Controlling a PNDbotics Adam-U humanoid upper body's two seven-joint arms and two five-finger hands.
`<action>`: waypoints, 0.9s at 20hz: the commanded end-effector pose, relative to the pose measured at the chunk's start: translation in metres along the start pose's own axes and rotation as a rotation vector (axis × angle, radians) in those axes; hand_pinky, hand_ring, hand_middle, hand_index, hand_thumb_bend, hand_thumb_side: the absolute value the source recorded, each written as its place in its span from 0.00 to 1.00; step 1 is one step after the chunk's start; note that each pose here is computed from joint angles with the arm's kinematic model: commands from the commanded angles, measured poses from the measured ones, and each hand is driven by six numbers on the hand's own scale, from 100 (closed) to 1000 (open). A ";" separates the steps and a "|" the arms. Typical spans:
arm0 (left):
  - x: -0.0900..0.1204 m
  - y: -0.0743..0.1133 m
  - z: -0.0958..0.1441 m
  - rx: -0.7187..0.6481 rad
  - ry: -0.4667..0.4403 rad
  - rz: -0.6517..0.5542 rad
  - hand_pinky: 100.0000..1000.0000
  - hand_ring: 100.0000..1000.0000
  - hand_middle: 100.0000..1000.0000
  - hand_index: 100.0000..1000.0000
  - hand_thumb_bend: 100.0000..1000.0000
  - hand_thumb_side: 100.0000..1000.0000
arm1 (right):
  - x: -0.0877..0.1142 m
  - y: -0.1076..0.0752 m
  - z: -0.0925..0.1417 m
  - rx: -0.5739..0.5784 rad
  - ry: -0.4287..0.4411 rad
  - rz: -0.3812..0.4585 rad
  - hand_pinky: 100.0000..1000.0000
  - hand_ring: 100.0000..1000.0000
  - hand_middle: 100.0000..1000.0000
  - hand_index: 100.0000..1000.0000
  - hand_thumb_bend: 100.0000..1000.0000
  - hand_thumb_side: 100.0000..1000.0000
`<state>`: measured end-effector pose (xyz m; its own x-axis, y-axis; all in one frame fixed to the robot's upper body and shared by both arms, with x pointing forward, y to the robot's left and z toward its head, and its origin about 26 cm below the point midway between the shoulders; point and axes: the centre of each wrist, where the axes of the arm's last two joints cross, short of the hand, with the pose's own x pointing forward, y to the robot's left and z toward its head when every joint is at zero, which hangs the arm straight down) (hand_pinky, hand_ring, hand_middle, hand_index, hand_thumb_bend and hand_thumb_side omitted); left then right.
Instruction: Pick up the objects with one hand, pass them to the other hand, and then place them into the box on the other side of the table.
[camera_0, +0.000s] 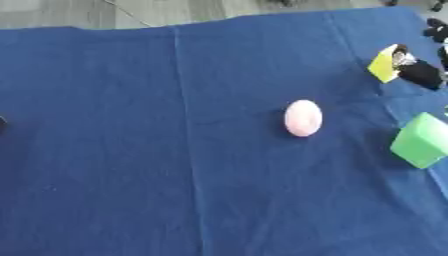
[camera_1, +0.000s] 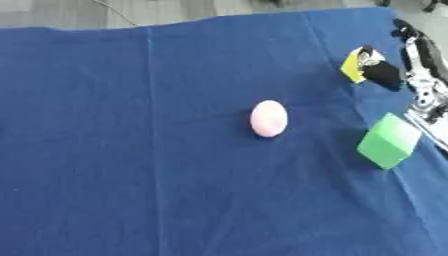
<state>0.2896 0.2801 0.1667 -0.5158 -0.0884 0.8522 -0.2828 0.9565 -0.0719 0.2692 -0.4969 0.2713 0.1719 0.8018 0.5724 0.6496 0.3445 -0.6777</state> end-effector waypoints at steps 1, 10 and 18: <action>0.008 0.003 -0.004 -0.007 -0.039 -0.013 0.76 0.69 0.76 0.90 0.08 0.91 | 0.014 -0.012 -0.008 -0.017 -0.044 0.038 0.98 0.96 0.88 1.00 0.00 0.40; 0.008 0.003 -0.004 -0.005 -0.040 -0.008 0.76 0.69 0.76 0.90 0.08 0.91 | 0.006 -0.010 -0.011 -0.059 -0.004 0.044 0.98 0.96 0.87 1.00 0.00 0.39; 0.008 0.003 -0.004 -0.002 -0.039 -0.007 0.76 0.69 0.76 0.90 0.08 0.91 | -0.006 -0.006 -0.010 -0.066 0.035 0.078 0.98 0.96 0.88 1.00 0.00 0.38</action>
<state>0.2905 0.2793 0.1688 -0.5236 -0.0869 0.8475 -0.2805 0.9569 -0.0752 0.2726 -0.5075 0.2656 0.2451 0.7904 0.5614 0.6718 0.2790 -0.6862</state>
